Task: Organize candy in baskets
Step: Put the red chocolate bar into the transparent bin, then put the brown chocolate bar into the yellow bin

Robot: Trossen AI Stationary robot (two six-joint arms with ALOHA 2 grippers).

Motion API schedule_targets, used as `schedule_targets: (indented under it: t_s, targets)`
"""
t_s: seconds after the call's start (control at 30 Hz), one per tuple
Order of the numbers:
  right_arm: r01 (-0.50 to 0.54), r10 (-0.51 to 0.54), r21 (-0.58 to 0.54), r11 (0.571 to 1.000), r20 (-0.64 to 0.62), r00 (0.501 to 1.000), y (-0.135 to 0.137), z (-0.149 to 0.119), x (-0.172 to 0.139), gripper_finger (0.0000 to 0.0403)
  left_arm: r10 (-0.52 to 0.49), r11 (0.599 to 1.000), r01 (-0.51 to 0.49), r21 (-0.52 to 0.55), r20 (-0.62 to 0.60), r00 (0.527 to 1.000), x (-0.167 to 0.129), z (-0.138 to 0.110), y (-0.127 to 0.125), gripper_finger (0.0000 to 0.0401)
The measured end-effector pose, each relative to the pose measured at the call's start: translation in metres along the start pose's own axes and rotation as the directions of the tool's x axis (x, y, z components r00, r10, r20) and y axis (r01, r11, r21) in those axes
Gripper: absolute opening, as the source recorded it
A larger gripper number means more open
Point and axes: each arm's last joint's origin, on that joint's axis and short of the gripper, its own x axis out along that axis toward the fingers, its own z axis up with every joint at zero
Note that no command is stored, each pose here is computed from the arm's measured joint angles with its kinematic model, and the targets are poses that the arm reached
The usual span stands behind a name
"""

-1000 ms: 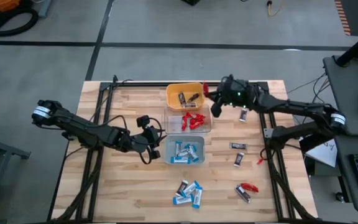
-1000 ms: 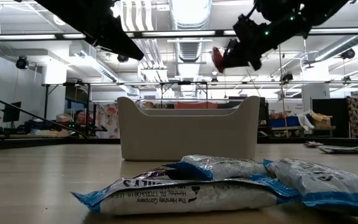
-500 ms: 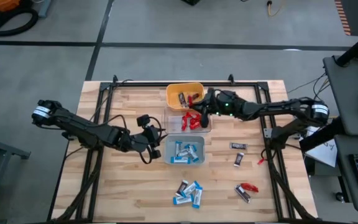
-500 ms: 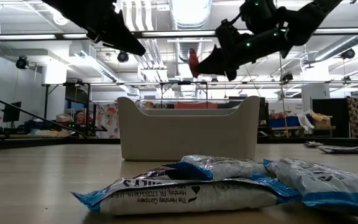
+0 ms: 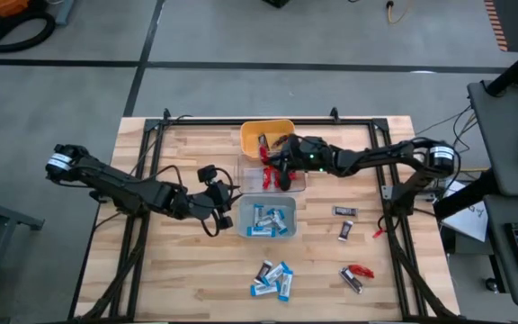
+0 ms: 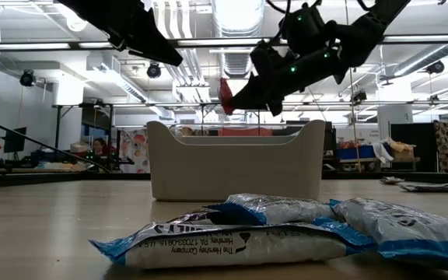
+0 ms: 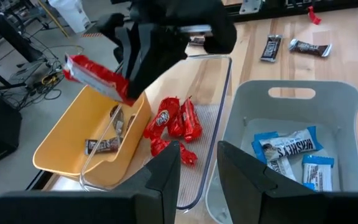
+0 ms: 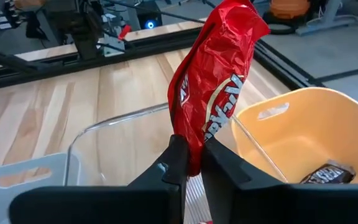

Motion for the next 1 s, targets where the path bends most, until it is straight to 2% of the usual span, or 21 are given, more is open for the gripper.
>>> schedule_targets:
  t_s: [0.27, 0.53, 0.77, 1.0]
  targets:
    - [0.008, -0.007, 0.017, 1.0, -0.031, 0.999, -0.001, -0.008, 0.011, 0.0096, 0.0, 1.0, 0.0, -0.002, 0.001, 1.0, 0.0, 0.0, 0.0, 0.0091]
    - [0.012, -0.009, 0.043, 0.999, -0.058, 0.998, -0.001, -0.007, 0.007, 0.0145, 0.0, 1.0, 0.0, -0.004, -0.001, 1.0, 0.0, 0.0, 0.0, 0.0091]
    - [0.015, -0.006, 0.098, 0.995, -0.087, 0.996, 0.002, -0.003, -0.001, 0.0157, 0.0, 1.0, 0.0, -0.019, -0.003, 1.0, 0.0, 0.0, 0.0, 0.0091]
    - [0.042, -0.015, 0.157, 0.987, -0.17, 0.985, 0.004, 0.007, -0.025, 0.0153, -0.001, 1.0, 0.001, -0.02, -0.004, 1.0, 0.0, -0.001, 0.0, 0.0091]
